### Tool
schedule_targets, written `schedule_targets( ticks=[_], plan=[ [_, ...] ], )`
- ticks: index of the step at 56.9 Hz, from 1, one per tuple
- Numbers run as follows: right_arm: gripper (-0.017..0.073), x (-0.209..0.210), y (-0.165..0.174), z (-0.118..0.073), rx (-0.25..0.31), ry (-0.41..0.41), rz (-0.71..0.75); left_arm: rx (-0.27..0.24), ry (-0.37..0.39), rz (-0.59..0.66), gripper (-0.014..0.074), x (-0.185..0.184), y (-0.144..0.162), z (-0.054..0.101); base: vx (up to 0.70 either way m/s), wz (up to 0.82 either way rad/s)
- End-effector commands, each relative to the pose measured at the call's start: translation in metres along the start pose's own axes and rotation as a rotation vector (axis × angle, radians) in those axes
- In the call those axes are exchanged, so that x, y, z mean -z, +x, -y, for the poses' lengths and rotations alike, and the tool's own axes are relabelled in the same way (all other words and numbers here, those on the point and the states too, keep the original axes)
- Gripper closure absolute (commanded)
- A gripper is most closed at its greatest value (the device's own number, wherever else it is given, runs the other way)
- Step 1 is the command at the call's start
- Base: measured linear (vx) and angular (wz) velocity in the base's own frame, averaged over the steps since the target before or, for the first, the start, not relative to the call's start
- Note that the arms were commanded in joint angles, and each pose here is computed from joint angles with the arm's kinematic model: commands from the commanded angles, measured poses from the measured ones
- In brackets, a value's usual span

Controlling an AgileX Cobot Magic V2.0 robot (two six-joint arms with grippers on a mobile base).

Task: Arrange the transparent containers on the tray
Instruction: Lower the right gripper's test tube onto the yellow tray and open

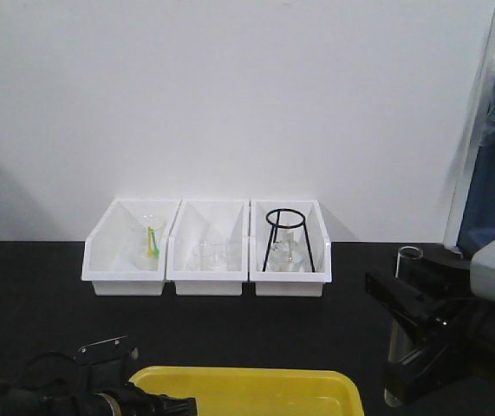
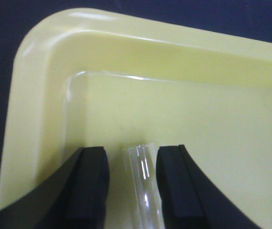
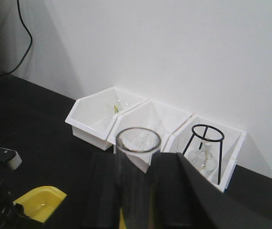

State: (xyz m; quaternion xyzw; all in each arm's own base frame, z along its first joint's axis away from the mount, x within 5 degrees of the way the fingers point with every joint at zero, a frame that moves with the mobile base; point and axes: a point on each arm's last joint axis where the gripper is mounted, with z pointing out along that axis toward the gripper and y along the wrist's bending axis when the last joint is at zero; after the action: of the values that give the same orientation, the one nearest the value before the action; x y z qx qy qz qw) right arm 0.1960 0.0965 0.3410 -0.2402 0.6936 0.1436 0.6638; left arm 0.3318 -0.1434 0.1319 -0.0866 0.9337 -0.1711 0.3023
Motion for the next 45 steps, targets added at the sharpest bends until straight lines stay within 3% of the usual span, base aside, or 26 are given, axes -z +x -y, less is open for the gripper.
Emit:
schedule_targets(
  ticks=[1,10,18,33,45],
  plan=[
    [0.0571,0.003,-0.014,0.001,-0.001,-0.002,0.058,0.005,0.049,0.068,0.0186,0.019,-0.016,0.013,0.00,0.00],
    [0.0571,0.000,-0.006,0.005,-0.098,0.039,-0.006,0.002,0.114,0.127,0.0186,0.038,-0.027,0.022,0.00,0.00],
    [0.0571,-0.013,0.007,0.006,-0.197,0.049,-0.074,-0.014,0.239,0.222,0.0186,0.068,-0.041,0.038,0.00,0.00],
    [0.0571,-0.047,0.035,0.000,-0.368,-0.027,-0.145,-0.178,0.475,0.416,0.0187,0.139,-0.060,0.065,0.00,0.00],
    [0.0571,-0.077,0.065,-0.010,-0.559,-0.134,-0.196,-0.262,0.542,0.535,0.0203,0.189,-0.065,0.072,0.00,0.00]
  ],
)
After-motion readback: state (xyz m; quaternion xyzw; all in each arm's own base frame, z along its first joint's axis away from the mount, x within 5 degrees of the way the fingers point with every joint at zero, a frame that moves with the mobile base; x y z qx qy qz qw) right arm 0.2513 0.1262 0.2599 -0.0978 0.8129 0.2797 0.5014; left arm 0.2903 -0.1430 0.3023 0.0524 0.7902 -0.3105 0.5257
